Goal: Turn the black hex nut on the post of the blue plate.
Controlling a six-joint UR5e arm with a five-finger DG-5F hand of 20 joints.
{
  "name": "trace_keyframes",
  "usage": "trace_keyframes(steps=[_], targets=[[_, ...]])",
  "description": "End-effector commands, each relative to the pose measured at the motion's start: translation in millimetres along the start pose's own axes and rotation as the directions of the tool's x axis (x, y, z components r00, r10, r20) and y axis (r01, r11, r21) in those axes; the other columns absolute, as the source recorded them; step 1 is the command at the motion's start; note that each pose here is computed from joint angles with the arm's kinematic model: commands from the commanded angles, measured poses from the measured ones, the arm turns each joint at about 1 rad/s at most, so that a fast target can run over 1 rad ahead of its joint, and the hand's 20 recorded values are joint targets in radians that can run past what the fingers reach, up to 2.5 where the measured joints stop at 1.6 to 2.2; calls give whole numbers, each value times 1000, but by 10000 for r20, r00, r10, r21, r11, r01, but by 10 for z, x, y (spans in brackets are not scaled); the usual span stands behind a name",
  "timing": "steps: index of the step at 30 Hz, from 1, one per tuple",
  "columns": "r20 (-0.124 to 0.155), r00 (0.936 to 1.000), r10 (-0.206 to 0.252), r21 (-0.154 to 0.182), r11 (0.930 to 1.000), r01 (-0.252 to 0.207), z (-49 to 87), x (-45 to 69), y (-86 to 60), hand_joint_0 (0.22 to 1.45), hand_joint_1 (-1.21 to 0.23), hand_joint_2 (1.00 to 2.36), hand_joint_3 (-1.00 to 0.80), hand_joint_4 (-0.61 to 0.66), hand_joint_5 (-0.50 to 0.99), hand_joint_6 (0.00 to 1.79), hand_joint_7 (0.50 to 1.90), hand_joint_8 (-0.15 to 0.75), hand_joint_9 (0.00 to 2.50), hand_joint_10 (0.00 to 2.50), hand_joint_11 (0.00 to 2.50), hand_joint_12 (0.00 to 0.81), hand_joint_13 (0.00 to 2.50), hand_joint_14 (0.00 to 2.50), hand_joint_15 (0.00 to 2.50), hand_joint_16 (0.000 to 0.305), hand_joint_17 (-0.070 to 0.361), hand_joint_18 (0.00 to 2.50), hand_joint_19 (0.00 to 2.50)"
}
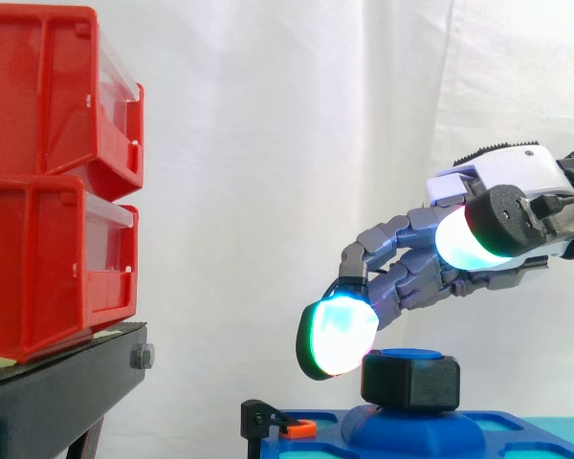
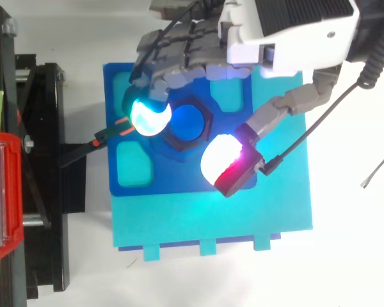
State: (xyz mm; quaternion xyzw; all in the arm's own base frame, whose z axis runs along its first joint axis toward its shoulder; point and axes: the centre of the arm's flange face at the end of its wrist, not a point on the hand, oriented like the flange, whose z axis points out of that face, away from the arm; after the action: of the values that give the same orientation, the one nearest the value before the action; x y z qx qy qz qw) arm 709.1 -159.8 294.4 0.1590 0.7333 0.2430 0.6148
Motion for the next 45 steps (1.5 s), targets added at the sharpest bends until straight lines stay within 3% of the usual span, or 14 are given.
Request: trace_keyframes(steps=[1,25,35,43,45], targets=[[6,10000,-44,-41,10000,44,-21,-29,-43,490,-323,1000,-500,241,-185,503,869,282,393,0,51,378,273,0,0,53,120,0,59],[-40,9999,-155,-252,9996,154,-233,-250,-360,490,-323,1000,-500,237,-185,503,871,283,393,1,52,377,275,0,6,53,120,2,69],[260,9992,-289,-568,9979,303,-125,-396,-166,490,-324,1000,-500,236,-185,503,868,282,393,0,52,377,274,0,5,53,119,5,72],[504,9980,-377,-634,9972,409,23,-298,25,490,-324,1000,-500,237,-185,503,868,283,396,2,43,376,273,0,3,53,119,2,70],[582,9976,-387,-643,9970,424,86,-253,129,490,-324,1000,-500,236,-185,503,867,283,396,0,47,376,273,0,2,53,120,1,72]])
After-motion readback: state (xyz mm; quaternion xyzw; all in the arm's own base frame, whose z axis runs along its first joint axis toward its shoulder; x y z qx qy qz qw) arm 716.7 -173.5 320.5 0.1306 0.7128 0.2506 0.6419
